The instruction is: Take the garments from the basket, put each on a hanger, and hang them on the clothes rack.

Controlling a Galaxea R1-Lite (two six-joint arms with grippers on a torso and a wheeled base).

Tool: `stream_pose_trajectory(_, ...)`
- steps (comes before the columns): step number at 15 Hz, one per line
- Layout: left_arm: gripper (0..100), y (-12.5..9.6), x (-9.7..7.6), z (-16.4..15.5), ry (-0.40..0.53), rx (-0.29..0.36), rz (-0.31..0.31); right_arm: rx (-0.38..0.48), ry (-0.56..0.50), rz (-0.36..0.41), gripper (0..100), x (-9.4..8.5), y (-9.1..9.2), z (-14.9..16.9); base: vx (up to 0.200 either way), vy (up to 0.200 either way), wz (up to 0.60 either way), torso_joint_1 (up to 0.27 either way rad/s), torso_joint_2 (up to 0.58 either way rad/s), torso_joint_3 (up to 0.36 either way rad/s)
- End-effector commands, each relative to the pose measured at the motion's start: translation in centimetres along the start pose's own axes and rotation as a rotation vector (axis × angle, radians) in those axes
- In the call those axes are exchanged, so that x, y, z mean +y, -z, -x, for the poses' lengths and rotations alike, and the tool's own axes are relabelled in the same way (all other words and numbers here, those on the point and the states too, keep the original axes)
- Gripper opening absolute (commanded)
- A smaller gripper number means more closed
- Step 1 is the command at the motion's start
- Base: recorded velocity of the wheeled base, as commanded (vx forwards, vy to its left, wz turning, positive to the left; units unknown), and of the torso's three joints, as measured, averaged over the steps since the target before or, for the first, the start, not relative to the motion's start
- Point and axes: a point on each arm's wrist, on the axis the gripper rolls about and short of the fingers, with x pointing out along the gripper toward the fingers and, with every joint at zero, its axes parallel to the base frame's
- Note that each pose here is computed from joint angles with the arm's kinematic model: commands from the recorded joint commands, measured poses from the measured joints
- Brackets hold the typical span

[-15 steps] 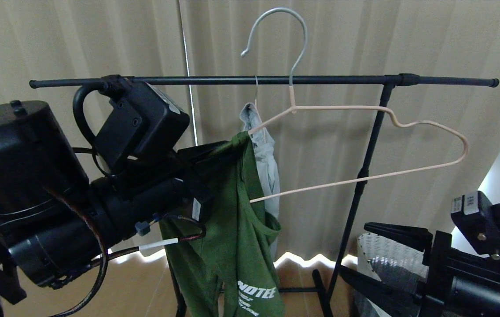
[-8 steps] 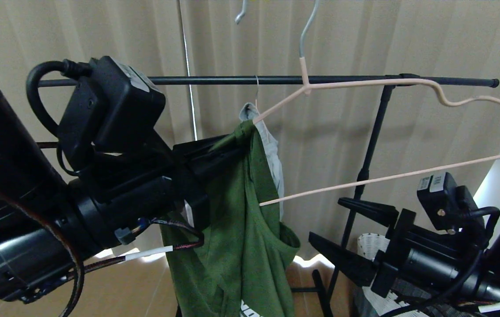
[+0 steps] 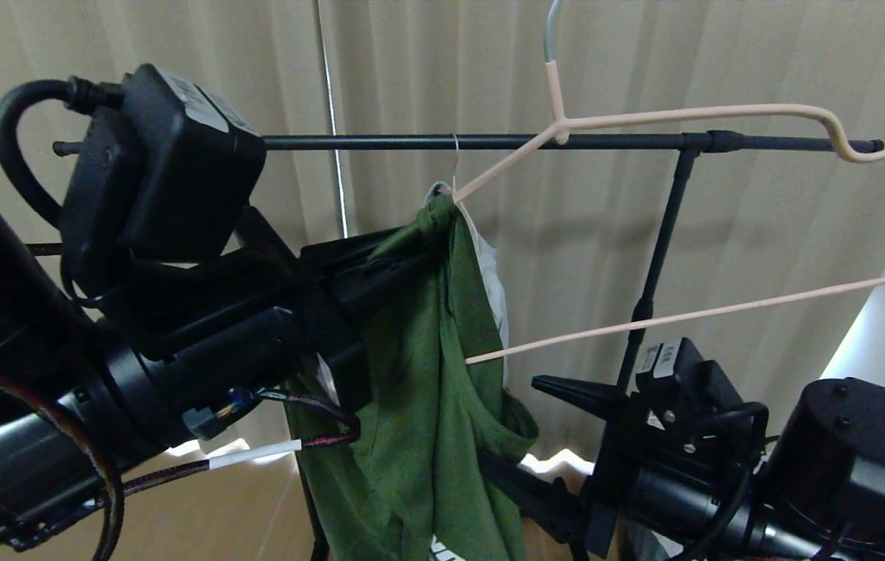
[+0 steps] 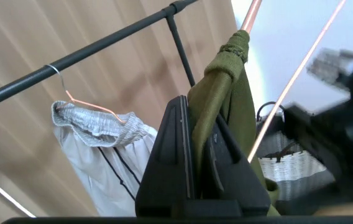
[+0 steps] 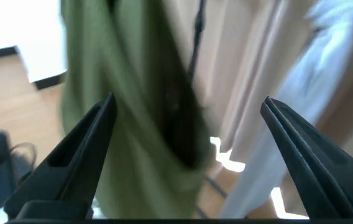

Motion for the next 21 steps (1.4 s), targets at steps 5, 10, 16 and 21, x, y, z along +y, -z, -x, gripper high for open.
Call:
stream_pose_trajectory(5, 0, -0.6, 0.1, 0.6, -0.007, -0.019, -0.002, 0.075, 0.14, -0.008, 100, -0.6, 2.0, 0.0, 0.0, 0.0, 0.0, 0.0, 0.0, 0.0)
stream_pose_trajectory(10, 0, 0.0, 0.8, 0.5, -0.038, 0.003, -0.012, -0.006, 0.217, -0.019, 100, -2.2, 0.2, 1.9, 0.0, 0.0, 0.0, 0.0, 0.0, 0.0)
stream_pose_trajectory(16, 0, -0.2, 0.4, 0.5, -0.015, -0.005, -0.009, -0.088, 0.22, -0.069, 100, -2.8, -1.7, 0.1, 0.0, 0.0, 0.0, 0.0, 0.0, 0.0)
stream_pose_trajectory(21, 0, -0.4, 0.0, 0.4, 0.002, -0.015, -0.007, -0.031, 0.138, -0.073, 100, -0.8, -0.4, -0.9, 0.0, 0.0, 0.0, 0.0, 0.0, 0.0)
